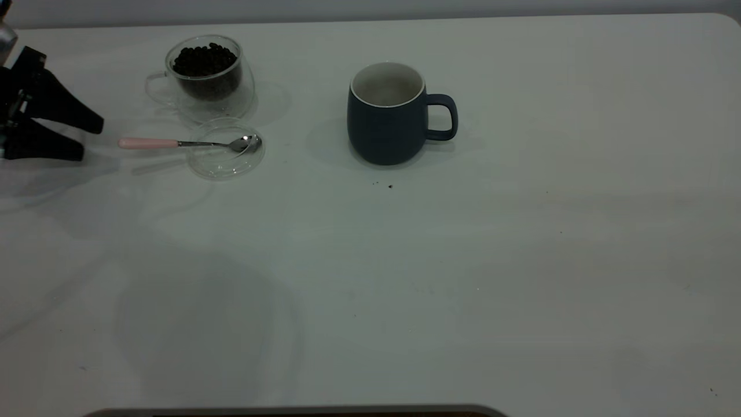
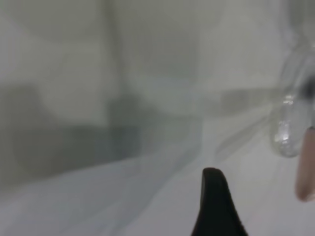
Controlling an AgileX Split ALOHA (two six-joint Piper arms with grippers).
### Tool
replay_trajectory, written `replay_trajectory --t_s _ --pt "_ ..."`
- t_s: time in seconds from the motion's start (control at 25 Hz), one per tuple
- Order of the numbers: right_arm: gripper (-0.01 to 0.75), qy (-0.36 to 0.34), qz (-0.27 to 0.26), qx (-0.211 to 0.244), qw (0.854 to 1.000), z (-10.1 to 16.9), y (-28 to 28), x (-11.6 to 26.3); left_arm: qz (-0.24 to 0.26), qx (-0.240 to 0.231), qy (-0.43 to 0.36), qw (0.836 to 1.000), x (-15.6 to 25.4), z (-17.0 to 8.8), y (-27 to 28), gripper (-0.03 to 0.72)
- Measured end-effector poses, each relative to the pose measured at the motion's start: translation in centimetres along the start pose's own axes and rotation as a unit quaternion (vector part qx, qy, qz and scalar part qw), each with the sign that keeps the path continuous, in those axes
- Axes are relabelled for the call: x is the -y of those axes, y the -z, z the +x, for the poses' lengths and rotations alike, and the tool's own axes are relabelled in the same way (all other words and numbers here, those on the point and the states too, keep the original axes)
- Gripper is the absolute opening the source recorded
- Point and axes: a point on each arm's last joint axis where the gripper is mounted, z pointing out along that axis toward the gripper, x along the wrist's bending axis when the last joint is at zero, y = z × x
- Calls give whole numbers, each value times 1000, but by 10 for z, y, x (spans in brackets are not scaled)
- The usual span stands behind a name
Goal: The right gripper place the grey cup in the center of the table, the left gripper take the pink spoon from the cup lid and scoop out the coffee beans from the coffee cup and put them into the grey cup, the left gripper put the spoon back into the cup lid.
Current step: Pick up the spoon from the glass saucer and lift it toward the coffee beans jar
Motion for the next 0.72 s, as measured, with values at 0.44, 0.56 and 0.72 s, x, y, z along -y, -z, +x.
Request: replay_trajectory --t_s 0.44,0.56,0.72 --pt "507 0 0 0 1000 0 0 0 20 23 -56 998 0 -27 -33 548" --pt "507 0 0 0 1000 0 0 0 24 23 -59 998 0 -31 -37 548" --pt "507 0 0 0 1000 0 0 0 27 23 -62 997 0 -33 -39 548"
